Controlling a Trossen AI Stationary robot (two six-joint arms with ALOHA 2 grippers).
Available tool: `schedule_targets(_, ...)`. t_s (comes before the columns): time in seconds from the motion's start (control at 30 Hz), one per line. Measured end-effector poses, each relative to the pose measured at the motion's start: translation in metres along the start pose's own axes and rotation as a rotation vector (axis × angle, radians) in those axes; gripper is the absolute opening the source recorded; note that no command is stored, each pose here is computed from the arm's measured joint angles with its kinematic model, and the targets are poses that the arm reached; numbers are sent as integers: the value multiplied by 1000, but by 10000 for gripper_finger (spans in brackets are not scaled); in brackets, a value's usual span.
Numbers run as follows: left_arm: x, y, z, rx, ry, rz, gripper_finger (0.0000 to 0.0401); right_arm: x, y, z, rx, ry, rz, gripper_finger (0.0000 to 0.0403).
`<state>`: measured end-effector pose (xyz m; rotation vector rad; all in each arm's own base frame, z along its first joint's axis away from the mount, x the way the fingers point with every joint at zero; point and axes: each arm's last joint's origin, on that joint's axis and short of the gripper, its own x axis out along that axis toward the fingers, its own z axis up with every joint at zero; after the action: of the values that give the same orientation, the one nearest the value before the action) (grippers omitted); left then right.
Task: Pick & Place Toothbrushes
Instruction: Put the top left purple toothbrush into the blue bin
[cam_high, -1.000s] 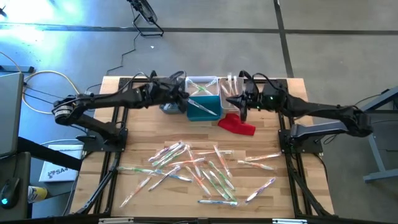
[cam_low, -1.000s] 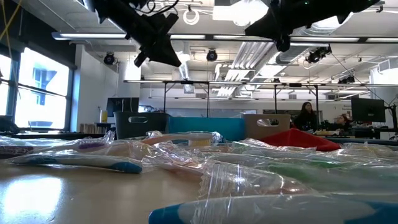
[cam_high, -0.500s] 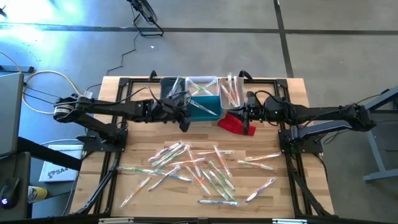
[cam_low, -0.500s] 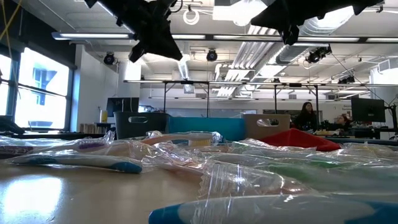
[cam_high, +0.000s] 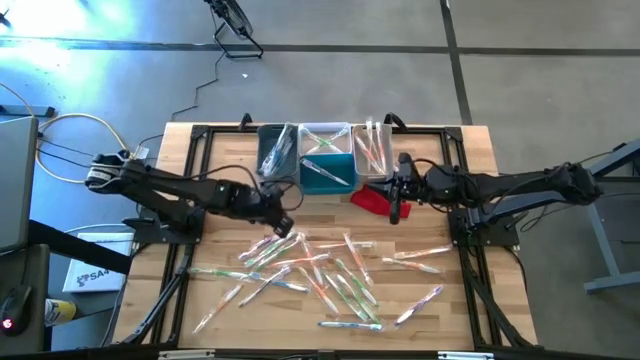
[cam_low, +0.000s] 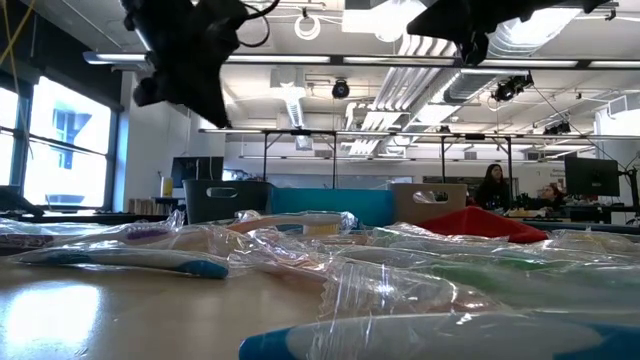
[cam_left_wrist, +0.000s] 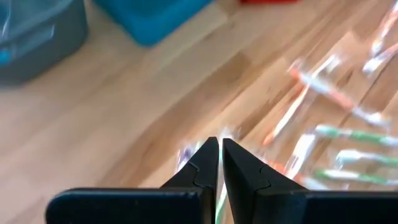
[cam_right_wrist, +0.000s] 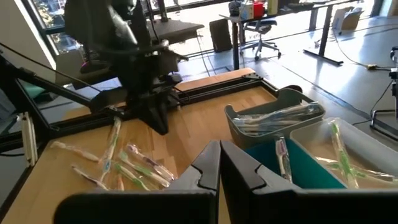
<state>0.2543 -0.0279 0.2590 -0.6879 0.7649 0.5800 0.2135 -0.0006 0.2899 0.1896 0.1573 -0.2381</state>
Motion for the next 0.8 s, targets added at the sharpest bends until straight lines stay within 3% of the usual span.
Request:
schedule_targets(0.4, -12, 0, -35, -41, 130, 109, 19, -1, 7, 0, 51, -14, 31, 4)
schedule_targets(0.8, -13, -4, -40, -63, 215, 50, 19, -3, 13, -1, 45, -8, 56, 5)
